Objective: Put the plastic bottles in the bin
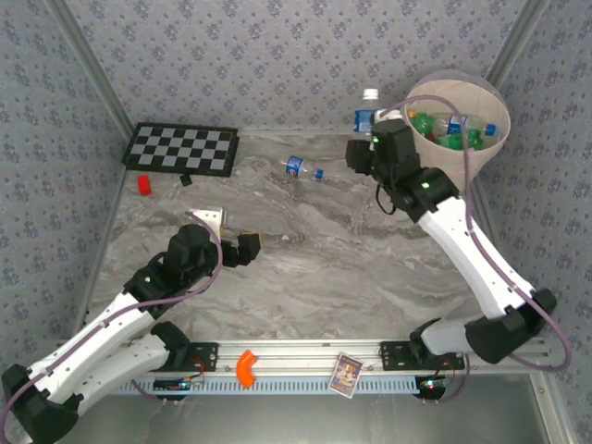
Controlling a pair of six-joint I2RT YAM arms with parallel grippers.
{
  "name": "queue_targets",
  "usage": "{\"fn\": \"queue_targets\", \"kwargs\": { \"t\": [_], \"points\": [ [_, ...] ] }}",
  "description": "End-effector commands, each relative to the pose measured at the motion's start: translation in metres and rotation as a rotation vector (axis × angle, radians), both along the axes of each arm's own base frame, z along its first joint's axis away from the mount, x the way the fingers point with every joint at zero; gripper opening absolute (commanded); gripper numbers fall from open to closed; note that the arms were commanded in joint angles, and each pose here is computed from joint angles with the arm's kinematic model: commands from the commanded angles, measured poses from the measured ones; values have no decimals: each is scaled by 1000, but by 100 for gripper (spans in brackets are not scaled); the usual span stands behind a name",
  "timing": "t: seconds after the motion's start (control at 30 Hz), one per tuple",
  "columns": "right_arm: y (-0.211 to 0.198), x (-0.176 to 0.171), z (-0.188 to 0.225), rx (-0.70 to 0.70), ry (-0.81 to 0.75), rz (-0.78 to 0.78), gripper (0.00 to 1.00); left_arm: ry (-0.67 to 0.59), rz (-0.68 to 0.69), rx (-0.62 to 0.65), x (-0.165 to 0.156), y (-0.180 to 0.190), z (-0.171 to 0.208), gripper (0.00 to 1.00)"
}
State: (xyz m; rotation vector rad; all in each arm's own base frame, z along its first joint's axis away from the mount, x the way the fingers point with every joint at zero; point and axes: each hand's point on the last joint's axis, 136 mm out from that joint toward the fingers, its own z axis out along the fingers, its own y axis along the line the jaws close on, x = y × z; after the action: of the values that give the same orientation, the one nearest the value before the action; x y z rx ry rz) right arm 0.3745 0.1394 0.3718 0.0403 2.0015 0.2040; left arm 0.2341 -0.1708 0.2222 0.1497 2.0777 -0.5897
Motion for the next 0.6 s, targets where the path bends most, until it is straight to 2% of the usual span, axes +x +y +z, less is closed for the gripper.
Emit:
{"fn": "queue_targets", "kwargs": {
  "t": [0.0,0.2,0.43,0.57],
  "points": [
    [-32,-4,21,20,-64,-72,51,-54,-29,-51,0,-5,26,100],
    [-79,1,33,219,-81,-176,51,-58,-47,-77,-1,-10,31,100],
    [-132,27,45,463,-166,-330,51,-44,-58,-93,-3,-13,30,100],
    [-156,42,49,528,-226,-410,51,-44,-61,-101,-5,-12,30,100]
  ]
}}
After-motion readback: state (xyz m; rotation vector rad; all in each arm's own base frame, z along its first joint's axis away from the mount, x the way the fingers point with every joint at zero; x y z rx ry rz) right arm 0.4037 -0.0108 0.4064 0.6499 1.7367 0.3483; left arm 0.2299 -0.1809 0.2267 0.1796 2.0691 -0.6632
